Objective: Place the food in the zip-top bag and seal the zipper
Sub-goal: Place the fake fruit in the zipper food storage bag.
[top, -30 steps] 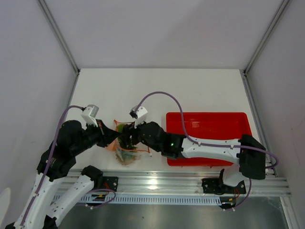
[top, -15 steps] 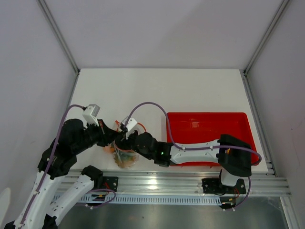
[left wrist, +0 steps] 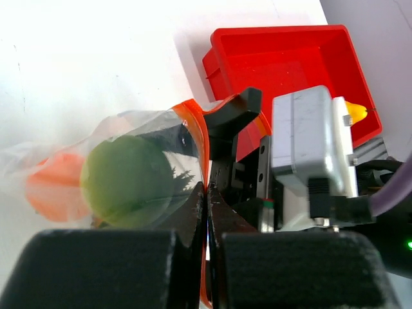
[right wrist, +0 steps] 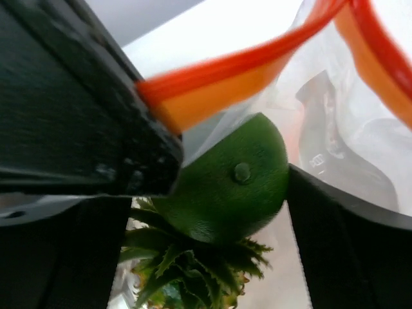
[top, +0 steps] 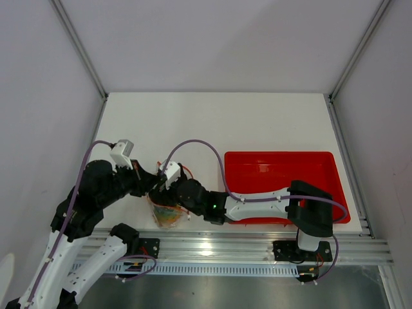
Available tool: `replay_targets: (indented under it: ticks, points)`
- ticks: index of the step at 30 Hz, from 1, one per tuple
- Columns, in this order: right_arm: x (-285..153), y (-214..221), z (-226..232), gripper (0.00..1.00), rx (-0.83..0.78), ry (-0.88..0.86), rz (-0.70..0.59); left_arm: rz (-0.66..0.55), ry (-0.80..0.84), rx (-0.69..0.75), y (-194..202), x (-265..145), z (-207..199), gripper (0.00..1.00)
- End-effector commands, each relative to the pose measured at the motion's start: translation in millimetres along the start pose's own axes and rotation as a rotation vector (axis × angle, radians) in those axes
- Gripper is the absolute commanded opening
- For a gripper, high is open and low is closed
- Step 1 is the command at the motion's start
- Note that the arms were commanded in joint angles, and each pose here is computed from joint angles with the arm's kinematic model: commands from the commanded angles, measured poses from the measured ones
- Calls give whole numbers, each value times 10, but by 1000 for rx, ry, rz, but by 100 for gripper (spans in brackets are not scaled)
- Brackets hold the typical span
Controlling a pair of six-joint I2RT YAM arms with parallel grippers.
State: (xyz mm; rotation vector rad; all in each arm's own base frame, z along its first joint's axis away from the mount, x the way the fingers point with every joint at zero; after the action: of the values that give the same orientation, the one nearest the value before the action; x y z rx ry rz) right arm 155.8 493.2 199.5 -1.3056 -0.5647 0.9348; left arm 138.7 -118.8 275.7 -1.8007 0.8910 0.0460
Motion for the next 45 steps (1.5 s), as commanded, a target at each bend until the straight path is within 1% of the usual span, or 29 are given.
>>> replay_targets:
  ticks: [1, 6, 8, 14, 17, 19, 22, 23, 25, 26, 27, 28, 29, 30, 31, 32, 33, 36, 40, 43, 45]
  points:
    - [20, -5, -14, 99, -8, 33, 19, -41, 58, 21, -115, -55, -123, 1]
    - [-106, 26, -84, 99, -6, 63, 60, -36, 43, 24, -79, -46, -83, 1]
    - [-177, -41, -99, 99, 5, 67, 51, -42, 49, 23, -90, -49, -95, 1]
    - [-344, -79, -190, 99, 33, 99, 82, -43, 49, 25, -94, -41, -95, 0]
    - [-393, -11, -209, 98, 47, 99, 106, -48, 50, 26, -106, -54, -99, 0]
    - [-380, 43, -268, 93, 53, 111, 131, -50, 50, 26, -109, -53, -101, 1]
    - [-348, 98, -320, 80, 63, 120, 148, -52, 60, 24, -123, -61, -122, 1]
    - [-340, 98, -345, 71, 68, 125, 148, -53, 60, 25, -124, -64, -123, 0]
    - [-355, 68, -336, 61, 67, 120, 139, -55, 56, 26, -128, -77, -119, 1]
    - [-360, 73, -352, 52, 68, 122, 139, -57, 57, 26, -130, -84, -121, 1]
    - [-362, 63, -356, 46, 70, 118, 138, -51, 54, 27, -107, -79, -110, 1]
    - [-360, 59, -368, 38, 76, 106, 145, -57, 56, 28, -124, -92, -120, 0]
    - [-365, 74, -380, 24, 80, 104, 152, -55, 56, 29, -121, -92, -118, 1]
    - [-378, 64, -367, 19, 89, 97, 153, -57, 56, 29, -123, -99, -120, 1]
    - [-394, 96, -362, 6, 89, 89, 164, -55, 56, 31, -120, -99, -118, 1]
    - [-402, 93, -359, 1, 93, 89, 166, -56, 54, 32, -121, -99, -115, 1]
    - [-418, 109, -365, 0, 99, 91, 171, -59, 56, 31, -125, -106, -119, 1]
    - [-471, 161, -380, 0, 96, 105, 191, -55, 54, 32, -104, -93, -107, 1]
    - [-600, 141, -384, 0, 99, 114, 179, -49, 55, 29, -84, -81, -102, 1]
    - [-728, -3, -403, 0, 112, 136, 149, -47, 56, 31, -75, -68, -97, 1]
    - [-921, -197, -370, 0, 85, 165, 101, -47, 52, 35, -75, -81, -93, 0]
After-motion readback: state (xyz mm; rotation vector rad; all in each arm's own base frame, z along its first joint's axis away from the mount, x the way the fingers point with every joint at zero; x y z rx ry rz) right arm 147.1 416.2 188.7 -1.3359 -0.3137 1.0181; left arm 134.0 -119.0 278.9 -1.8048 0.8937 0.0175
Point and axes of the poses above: each gripper's point midway between its finger pads, its own x axis out along the fingers, its own z axis along the line the jaws close on, y = z × x, the point moved 2 cm from there along -x, back along the fingers, and after that the axes turned 5 degrees about x, right-handed, at the moved point
